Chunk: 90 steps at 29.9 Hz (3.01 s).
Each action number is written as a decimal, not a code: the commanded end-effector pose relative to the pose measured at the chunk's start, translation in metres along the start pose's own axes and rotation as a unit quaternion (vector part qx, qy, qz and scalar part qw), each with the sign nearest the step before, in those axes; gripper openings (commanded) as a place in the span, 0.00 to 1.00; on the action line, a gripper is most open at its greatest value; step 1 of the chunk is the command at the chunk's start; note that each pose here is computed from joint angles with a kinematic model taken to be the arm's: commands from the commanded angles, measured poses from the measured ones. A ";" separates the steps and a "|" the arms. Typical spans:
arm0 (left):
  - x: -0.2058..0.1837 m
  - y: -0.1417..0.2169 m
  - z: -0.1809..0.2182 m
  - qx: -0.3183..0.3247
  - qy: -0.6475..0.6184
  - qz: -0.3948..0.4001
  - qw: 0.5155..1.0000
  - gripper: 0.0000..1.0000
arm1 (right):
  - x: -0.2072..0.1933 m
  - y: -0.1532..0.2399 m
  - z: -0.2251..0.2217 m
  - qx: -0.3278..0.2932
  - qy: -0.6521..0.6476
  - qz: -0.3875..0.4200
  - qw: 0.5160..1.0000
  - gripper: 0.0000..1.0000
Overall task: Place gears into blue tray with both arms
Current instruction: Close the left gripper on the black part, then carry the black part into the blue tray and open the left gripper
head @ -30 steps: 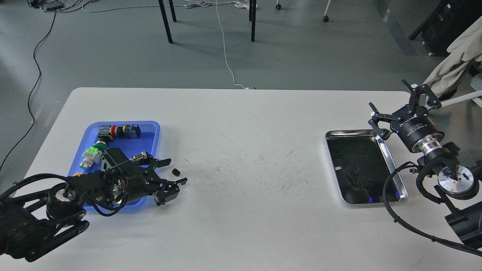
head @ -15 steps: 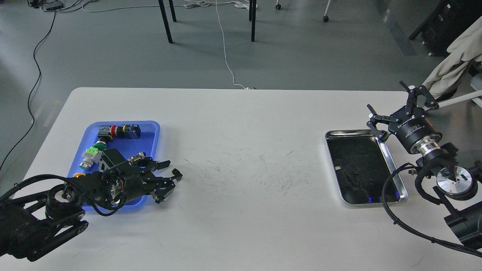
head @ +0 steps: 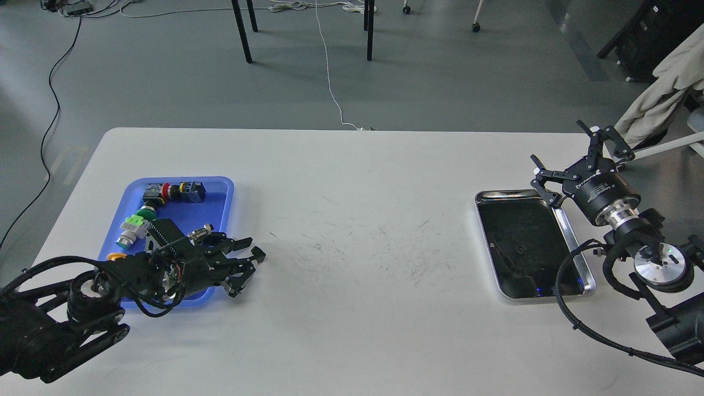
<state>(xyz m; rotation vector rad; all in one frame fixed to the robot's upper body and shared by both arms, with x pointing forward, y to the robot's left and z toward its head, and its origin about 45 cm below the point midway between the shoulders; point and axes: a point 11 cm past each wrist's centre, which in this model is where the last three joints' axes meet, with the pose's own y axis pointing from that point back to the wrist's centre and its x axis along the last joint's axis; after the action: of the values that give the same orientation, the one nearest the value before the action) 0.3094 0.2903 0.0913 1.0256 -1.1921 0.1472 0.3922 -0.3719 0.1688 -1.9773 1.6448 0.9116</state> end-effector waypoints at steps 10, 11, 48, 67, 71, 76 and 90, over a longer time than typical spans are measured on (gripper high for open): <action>-0.003 0.000 0.002 -0.001 0.003 -0.002 1.000 0.37 | 0.000 0.000 -0.001 0.000 0.001 0.000 1.000 0.95; -0.003 0.000 0.002 -0.001 0.003 -0.002 1.000 0.36 | 0.000 0.000 -0.001 0.000 0.001 0.000 1.000 0.95; -0.004 0.001 -0.003 0.008 0.002 -0.003 1.000 0.20 | 0.000 0.000 0.000 -0.001 0.000 0.000 1.000 0.95; 0.011 0.044 -0.049 0.061 -0.014 0.013 0.998 0.17 | -0.001 -0.001 -0.001 0.000 0.001 -0.001 1.000 0.95; 0.008 0.069 -0.071 0.094 0.007 0.010 0.996 0.17 | -0.002 -0.001 0.000 -0.001 0.001 -0.002 1.000 0.95; -0.002 0.090 -0.083 0.118 0.044 0.003 0.992 0.17 | -0.002 -0.001 0.000 -0.001 0.001 -0.002 1.000 0.95; -0.034 0.086 -0.071 0.115 0.070 -0.025 0.991 0.20 | -0.002 -0.001 0.000 -0.001 0.001 -0.002 1.000 0.95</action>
<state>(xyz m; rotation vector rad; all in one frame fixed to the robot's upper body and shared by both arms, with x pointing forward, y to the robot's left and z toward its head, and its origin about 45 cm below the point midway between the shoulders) 0.2945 0.4046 0.1187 1.2225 -1.0468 0.3164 0.3929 -0.3702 0.1693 -1.9816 1.6399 0.9116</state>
